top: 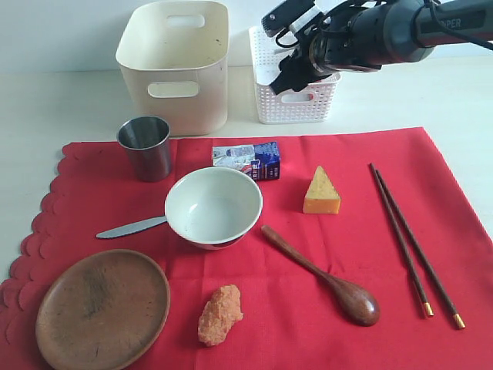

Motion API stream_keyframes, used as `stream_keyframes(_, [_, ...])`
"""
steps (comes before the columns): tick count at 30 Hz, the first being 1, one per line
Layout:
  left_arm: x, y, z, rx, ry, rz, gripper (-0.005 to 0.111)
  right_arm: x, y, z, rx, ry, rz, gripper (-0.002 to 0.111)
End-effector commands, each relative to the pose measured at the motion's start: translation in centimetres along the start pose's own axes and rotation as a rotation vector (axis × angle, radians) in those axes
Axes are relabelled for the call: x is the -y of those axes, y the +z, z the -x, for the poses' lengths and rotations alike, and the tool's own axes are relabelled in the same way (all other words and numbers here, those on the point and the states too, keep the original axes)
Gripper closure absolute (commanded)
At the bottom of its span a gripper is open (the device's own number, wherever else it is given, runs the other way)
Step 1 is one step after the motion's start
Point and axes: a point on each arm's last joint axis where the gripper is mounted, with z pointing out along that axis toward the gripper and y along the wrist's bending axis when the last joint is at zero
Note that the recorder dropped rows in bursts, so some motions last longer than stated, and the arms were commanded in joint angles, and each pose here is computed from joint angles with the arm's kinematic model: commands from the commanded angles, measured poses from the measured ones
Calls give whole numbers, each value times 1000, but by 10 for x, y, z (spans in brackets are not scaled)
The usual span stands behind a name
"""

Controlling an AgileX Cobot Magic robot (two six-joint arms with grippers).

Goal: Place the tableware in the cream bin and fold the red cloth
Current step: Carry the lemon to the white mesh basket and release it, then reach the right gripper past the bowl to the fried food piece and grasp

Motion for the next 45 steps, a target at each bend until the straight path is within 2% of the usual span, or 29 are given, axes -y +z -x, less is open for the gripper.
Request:
stream_keyframes(1, [0,-1,2,15,0,-4,104,0,3,-3,-8,-16,-1,77])
stream_keyframes(3, [0,-1,2,15,0,-4,104,-1,3,-3,1,-21,7,64])
stream_keyframes(6, [0,-1,2,15,0,-4,104,-3,3,-1,24,-30,32,52])
stream_keyframes(8, [0,-1,2,15,0,-4,104,-3,3,0,27,-18,34,40])
stream_keyframes(10, [0,-1,2,15,0,-4,104,0,-2,5,35,-13,24,34])
stream_keyframes(13, [0,-1,2,15,0,-4,104,6,-12,14,61,-4,13,32])
stream_keyframes(20, [0,-1,2,15,0,-4,104,41,-56,41,57,67,-141,33])
stream_keyframes(22, [0,-1,2,15,0,-4,104,50,-70,47,52,97,-174,36])
stream_keyframes(25, [0,-1,2,15,0,-4,104,60,-91,55,48,126,-193,56])
stream_keyframes(30, [0,-1,2,15,0,-4,104,67,-120,65,65,209,-147,95])
stream_keyframes(32, [0,-1,2,15,0,-4,104,68,-129,67,66,234,-126,107])
stream_keyframes(39, [0,-1,2,15,0,-4,104,69,-162,57,79,235,-82,108])
stream_keyframes(45, [0,-1,2,15,0,-4,104,58,-191,46,214,286,42,108])
